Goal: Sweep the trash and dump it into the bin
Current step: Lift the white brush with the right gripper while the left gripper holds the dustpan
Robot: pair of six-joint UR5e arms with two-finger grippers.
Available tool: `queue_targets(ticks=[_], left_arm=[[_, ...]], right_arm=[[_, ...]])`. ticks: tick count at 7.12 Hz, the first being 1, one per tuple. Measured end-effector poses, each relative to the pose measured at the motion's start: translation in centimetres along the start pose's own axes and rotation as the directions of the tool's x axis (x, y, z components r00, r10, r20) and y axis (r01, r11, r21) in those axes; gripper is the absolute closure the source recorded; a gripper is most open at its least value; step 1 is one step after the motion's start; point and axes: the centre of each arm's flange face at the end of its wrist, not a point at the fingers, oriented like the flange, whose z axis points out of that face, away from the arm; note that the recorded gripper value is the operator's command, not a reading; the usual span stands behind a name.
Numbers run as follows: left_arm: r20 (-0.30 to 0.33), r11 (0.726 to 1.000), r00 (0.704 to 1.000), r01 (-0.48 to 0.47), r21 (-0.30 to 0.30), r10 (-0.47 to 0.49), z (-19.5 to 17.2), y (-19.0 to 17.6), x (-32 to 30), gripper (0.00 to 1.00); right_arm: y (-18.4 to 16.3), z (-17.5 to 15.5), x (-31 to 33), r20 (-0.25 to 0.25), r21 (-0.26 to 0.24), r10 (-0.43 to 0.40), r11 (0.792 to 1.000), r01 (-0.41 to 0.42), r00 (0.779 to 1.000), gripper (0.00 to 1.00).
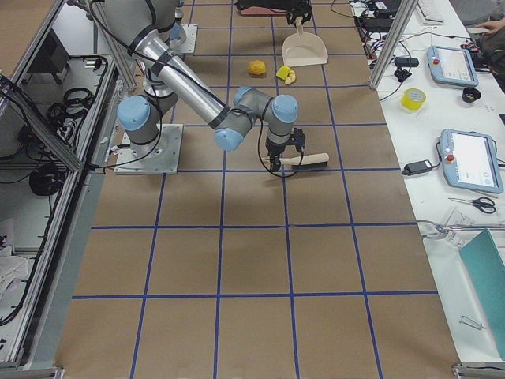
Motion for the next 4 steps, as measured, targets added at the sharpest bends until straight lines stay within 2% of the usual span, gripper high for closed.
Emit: queue_targets(ticks=[1,2,3,4], left_arm=[[-0.005,1.000,1.000,-0.004,-0.003,0.004,-0.04,-0.14,0.08,1.00],[-0.008,1.000,1.000,-0.008,-0.003,0.008,-0.03,-0.35,0.14,1.00],[-0.010,1.000,1.000,-0.014,-0.005,0.014,-0.03,-0.63,0.21,1.00],[-0.012,1.000,1.000,-0.023,-0.006,0.023,-0.11,-0.93,0.29,1.00]], right_arm=[[-0.03,-0.07,0.02,-0.002,0.002,0.001,1.000,-0.001,1.000,0.57],[-0.04,-0.16,0.02,-0.003,0.004,0.003,1.000,-0.003,1.000,0.68],[-0.04,-0.17,0.02,-0.002,0.005,0.003,1.000,-0.003,1.000,0.93],[-0.02,-0.16,0.00,-0.001,0.003,0.003,1.000,-0.003,1.000,1.00]])
